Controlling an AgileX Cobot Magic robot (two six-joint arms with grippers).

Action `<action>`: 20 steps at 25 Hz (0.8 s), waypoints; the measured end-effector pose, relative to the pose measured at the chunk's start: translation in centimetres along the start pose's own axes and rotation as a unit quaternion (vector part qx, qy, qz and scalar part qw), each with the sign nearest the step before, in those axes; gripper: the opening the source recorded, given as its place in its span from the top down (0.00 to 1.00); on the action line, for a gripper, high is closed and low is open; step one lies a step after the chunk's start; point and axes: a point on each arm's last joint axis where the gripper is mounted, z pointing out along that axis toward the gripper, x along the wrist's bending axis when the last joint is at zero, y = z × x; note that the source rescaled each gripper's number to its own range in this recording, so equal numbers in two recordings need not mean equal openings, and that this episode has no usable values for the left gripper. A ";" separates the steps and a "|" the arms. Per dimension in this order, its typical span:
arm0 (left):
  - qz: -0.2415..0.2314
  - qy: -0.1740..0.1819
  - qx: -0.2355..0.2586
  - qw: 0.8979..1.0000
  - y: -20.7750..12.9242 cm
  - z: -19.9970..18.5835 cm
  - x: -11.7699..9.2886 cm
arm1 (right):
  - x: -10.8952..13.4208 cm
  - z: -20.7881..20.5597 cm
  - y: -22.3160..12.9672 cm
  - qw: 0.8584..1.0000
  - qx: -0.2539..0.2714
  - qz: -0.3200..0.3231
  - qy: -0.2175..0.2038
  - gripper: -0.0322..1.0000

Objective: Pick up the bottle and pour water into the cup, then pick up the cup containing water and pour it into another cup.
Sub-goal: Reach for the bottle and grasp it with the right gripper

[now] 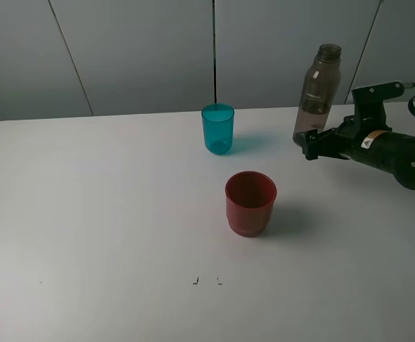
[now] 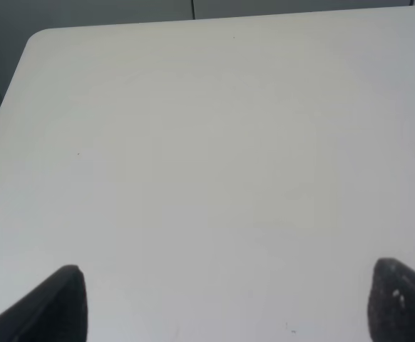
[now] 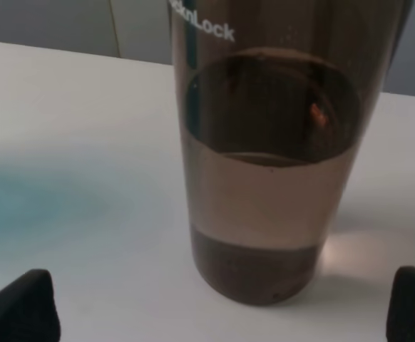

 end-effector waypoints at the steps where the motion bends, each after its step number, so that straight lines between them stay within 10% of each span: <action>1: 0.000 0.000 0.000 1.000 0.0 0.0 0.0 | -0.3 0.2 0.1 1.000 -0.002 0.001 -0.003 0.00; 20: 0.000 0.000 0.000 1.000 0.0 0.0 0.0 | -1.9 4.6 1.2 0.999 -0.029 0.020 0.013 0.00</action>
